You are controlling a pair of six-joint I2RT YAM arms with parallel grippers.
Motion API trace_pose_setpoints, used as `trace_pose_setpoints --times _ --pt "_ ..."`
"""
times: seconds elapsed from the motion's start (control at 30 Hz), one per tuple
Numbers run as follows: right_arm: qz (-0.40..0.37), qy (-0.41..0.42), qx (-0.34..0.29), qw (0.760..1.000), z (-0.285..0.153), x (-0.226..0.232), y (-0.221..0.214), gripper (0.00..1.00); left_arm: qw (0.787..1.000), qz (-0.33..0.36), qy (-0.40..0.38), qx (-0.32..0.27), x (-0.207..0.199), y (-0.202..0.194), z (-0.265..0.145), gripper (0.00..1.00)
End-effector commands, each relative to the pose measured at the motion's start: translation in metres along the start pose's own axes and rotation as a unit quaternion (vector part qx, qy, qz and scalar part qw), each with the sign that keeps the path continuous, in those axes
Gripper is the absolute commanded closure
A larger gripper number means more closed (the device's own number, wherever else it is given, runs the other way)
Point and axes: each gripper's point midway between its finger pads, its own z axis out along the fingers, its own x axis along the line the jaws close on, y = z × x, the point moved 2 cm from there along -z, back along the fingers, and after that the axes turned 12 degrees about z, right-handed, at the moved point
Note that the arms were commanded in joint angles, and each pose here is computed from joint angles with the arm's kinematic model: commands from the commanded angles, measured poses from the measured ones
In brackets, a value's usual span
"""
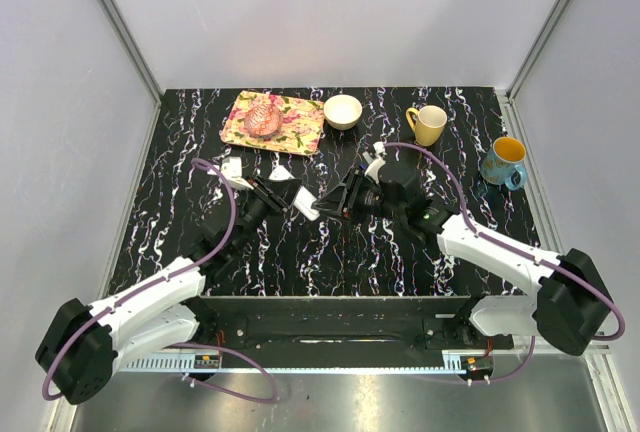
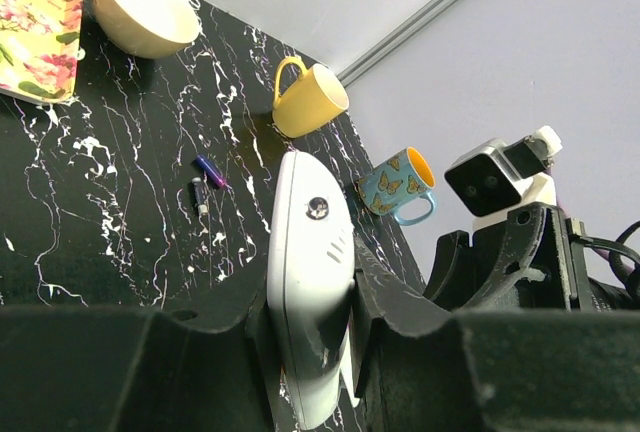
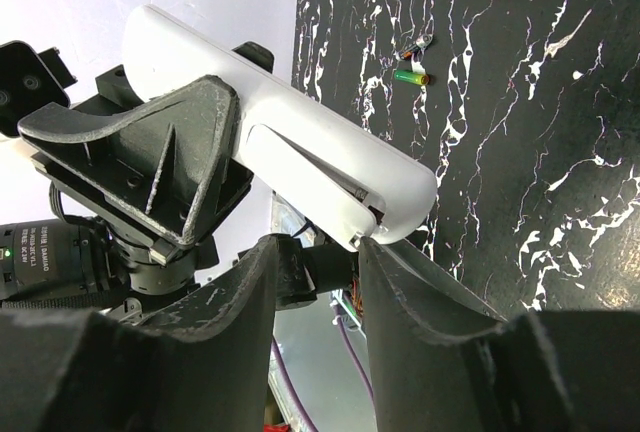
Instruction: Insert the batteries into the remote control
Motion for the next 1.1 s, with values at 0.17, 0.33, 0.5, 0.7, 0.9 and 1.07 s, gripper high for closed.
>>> trace_pose_setpoints --times 0.17,0.33,0.5,0.7,0.9,1.07 --pt "-0.026 0.058 -0.015 0.998 -0.016 0.037 0.003 0.56 0.999 -0.011 -0.037 0.005 -0.026 0.013 0.003 1.00" --pt "-0.025 0.049 -0.017 0.998 -0.017 0.028 0.002 0.55 0.999 -0.017 -0.034 0.018 -0.023 0.006 0.004 1.00" --pt "-0.022 0.040 -0.019 0.999 -0.019 0.020 0.001 0.55 0.998 -0.027 -0.045 0.025 -0.029 0.006 0.006 1.00" --pt "-0.023 0.031 -0.020 0.999 -0.019 0.014 0.000 0.55 0.997 -0.039 -0.054 0.031 -0.035 0.008 0.006 1.00" --pt "-0.025 0.021 -0.024 0.999 -0.020 0.009 0.001 0.55 0.996 -0.048 -0.057 0.038 -0.036 0.008 0.006 1.00" --pt "-0.027 0.023 -0.028 0.999 -0.022 0.011 0.002 0.55 0.997 -0.041 -0.048 0.045 -0.031 0.006 0.008 1.00"
